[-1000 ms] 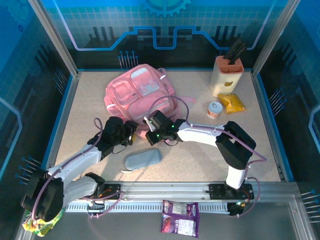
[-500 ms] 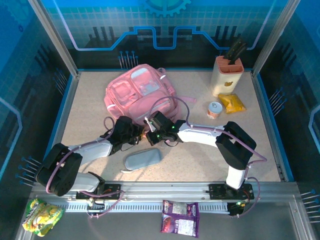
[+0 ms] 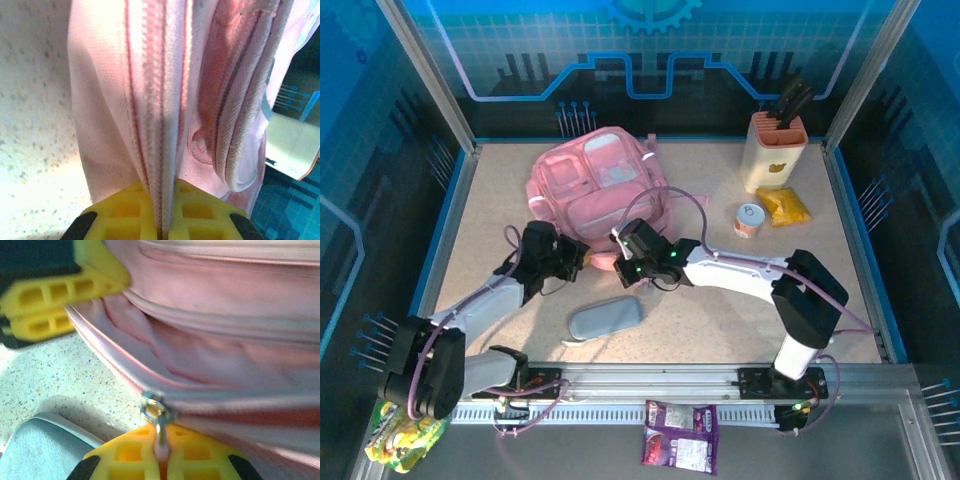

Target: Pack the student bag

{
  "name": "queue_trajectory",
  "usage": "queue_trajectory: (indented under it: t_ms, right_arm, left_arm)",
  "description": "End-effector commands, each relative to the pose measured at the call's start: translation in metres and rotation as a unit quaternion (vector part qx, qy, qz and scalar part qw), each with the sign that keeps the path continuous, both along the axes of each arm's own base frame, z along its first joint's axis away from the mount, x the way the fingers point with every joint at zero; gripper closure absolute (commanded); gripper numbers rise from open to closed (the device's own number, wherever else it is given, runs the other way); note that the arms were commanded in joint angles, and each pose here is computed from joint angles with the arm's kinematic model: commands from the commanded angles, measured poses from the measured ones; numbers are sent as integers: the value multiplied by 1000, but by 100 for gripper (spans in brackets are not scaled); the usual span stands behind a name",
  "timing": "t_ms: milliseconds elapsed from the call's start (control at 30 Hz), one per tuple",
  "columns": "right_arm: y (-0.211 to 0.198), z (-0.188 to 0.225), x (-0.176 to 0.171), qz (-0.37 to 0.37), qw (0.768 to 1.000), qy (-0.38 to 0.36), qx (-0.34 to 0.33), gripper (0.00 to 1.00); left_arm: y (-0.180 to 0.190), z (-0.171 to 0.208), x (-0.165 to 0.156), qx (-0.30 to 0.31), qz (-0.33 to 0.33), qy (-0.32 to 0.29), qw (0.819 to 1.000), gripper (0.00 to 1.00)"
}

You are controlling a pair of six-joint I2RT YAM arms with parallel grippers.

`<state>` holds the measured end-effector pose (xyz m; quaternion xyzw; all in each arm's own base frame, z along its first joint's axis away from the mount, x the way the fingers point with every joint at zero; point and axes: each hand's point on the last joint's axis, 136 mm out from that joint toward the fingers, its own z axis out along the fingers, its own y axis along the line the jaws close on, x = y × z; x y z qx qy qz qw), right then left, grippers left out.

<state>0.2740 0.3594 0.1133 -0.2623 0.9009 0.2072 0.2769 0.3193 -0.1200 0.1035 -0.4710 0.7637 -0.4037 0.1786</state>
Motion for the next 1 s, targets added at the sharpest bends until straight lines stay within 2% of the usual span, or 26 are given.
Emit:
queue_trajectory:
  t_ms: [0,233,500,633,733,833,967]
  right_arm:
    - [-50,6,13,-50,998,4,-37,100]
    - [-79,14,37,-80,996,9,-35,100]
    - [-83,14,58,-78,997,22,1,100]
    - [-63,23,53,-40,999,2,-4,100]
    - [-38,30,40,1,1000,-4,-6,100]
    - [-1,42,16,56,998,-7,27,100]
    - [35,47,6,86,993,5,77,100]
  left_arm:
    - [40,31,22,46,34,-56,997,100]
    - [82,59,22,87,55,-78,992,100]
    - [119,84,29,135,52,-99,985,100]
    - [135,89,39,173,29,-85,981,100]
    - [148,81,49,180,39,-76,980,100]
    - [157,78,62,173,34,-74,982,100]
    - [164,66,71,202,19,-59,977,100]
